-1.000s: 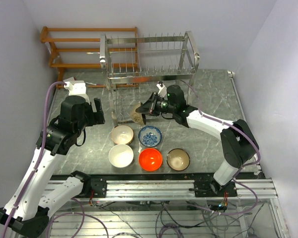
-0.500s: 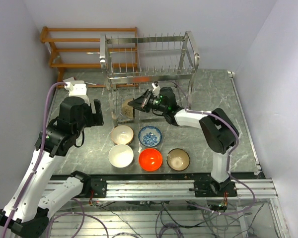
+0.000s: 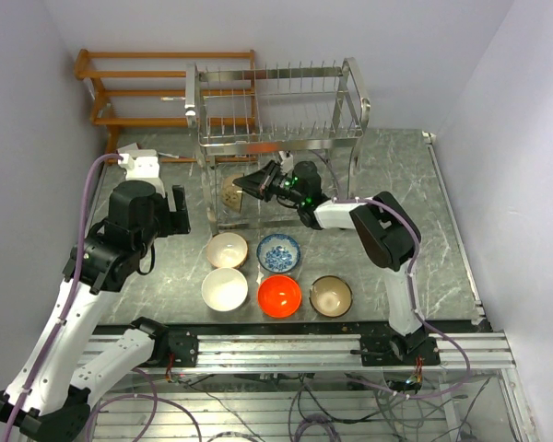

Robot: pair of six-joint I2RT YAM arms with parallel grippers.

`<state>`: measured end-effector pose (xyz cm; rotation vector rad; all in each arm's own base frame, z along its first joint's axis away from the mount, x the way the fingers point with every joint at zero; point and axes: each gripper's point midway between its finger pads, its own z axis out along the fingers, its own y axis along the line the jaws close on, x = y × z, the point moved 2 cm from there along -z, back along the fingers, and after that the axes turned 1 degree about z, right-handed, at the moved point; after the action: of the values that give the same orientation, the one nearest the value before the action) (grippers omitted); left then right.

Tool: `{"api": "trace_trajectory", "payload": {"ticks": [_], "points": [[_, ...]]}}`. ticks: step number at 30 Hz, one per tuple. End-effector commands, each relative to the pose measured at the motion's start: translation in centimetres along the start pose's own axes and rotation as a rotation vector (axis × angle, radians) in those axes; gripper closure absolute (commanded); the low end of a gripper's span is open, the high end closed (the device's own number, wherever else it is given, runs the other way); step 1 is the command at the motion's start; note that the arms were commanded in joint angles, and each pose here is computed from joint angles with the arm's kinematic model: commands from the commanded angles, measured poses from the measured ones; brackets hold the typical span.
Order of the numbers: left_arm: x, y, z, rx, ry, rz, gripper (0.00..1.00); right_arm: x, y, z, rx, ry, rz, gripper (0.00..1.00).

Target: Load the bowls into the dish rack

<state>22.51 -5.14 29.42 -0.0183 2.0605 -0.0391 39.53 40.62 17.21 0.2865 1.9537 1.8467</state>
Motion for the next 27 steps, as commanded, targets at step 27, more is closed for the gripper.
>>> {"api": "trace_trajectory", "payload": {"ticks": [27], "points": [[-0.4,0.3,0.4,-0.029,-0.013,-0.003,0.07,0.4,-1.2,-0.6,-0.153,0.034,0.122,1.0]]}}
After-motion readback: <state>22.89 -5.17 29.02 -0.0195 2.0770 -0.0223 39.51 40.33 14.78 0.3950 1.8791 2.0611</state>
